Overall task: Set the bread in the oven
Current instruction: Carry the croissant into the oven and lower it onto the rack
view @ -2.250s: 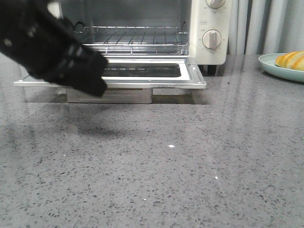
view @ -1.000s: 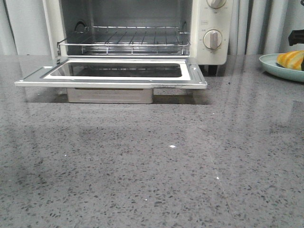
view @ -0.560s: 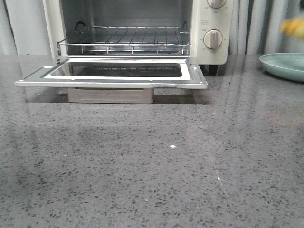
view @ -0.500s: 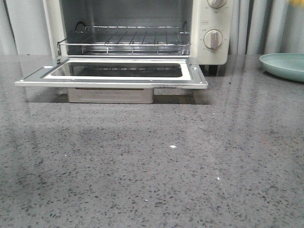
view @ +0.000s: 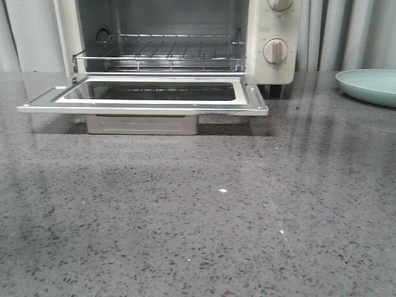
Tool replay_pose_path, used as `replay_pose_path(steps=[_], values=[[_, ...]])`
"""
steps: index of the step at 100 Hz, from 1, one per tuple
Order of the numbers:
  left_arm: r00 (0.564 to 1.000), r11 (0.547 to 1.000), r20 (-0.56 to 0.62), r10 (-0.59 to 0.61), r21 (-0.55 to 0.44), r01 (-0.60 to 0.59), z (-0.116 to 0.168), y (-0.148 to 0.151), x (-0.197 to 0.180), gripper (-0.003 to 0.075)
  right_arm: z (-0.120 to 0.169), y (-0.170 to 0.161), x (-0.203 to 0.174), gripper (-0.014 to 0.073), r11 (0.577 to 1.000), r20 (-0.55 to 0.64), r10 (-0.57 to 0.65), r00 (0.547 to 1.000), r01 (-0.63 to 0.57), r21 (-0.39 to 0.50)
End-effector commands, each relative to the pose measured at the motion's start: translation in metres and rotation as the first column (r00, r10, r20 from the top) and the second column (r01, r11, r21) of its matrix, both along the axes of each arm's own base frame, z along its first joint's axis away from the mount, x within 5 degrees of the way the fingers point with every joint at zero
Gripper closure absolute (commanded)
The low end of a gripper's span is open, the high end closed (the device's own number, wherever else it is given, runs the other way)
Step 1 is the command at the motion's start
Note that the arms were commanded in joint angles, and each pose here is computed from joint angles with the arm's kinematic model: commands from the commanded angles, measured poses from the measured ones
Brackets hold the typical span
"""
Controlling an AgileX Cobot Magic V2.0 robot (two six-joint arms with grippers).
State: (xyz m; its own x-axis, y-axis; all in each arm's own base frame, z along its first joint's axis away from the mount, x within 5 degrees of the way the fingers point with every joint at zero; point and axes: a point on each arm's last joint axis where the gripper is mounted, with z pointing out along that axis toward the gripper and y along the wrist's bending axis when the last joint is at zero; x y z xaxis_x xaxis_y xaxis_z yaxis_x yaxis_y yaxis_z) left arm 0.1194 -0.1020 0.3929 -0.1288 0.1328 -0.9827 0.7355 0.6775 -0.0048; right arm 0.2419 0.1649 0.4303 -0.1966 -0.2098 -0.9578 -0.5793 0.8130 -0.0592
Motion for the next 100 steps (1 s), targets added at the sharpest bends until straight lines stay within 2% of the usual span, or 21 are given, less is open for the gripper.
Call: replay_pose_path(steps=[1, 16, 32, 44, 65, 72, 84, 89, 94, 100], values=[[0.998, 0.997, 0.057, 0.030, -0.066, -0.026, 0.015, 0.002, -0.001, 0.0742, 0.006, 0.017, 0.012, 0.0662, 0.999, 0.074, 0.027, 0.997, -0.025, -0.027], [0.997, 0.997, 0.070, 0.031, -0.075, -0.025, 0.017, 0.005, -0.005, 0.0742, -0.019, 0.039, 0.059, 0.0662, 0.990, 0.009, 0.003, 1.000, -0.002, -0.140], [0.995, 0.995, 0.095, 0.033, -0.092, -0.024, 0.022, 0.009, -0.012, 0.0742, -0.022, 0.055, 0.101, 0.0662, 0.987, -0.003, -0.028, 1.000, 0.028, -0.156], [0.993, 0.994, 0.111, 0.034, -0.102, -0.023, 0.024, 0.012, -0.016, 0.0742, -0.036, 0.066, 0.130, 0.0662, 0.978, -0.030, -0.049, 0.998, 0.042, -0.204], [0.992, 0.994, 0.124, 0.035, -0.111, -0.021, 0.026, 0.015, -0.020, 0.0742, -0.060, 0.065, 0.168, 0.0639, 0.961, -0.066, -0.105, 0.992, 0.084, -0.265], [0.992, 0.994, 0.121, 0.030, -0.108, -0.017, 0.026, 0.015, -0.021, 0.0742, -0.062, 0.063, 0.175, 0.0519, 0.962, -0.032, -0.109, 0.994, 0.097, -0.257], [0.993, 0.995, 0.120, 0.016, -0.102, -0.004, 0.026, 0.016, -0.025, 0.0742, -0.058, 0.060, 0.180, 0.0116, 0.971, 0.005, -0.118, 0.993, 0.117, -0.207], [0.993, 0.995, 0.120, 0.012, -0.101, 0.000, 0.026, 0.016, -0.026, 0.0742, -0.057, 0.061, 0.180, 0.0001, 0.972, 0.009, -0.118, 0.993, 0.117, -0.204], [0.992, 0.995, 0.123, 0.013, -0.098, -0.001, 0.026, 0.017, -0.027, 0.0742, -0.056, 0.060, 0.180, -0.0044, 0.971, 0.003, -0.121, 0.993, 0.118, -0.208], [0.991, 0.995, 0.130, 0.019, -0.103, -0.006, 0.027, 0.018, -0.027, 0.0742, -0.051, 0.059, 0.176, -0.0023, 0.972, -0.017, -0.123, 0.992, 0.117, -0.203]])
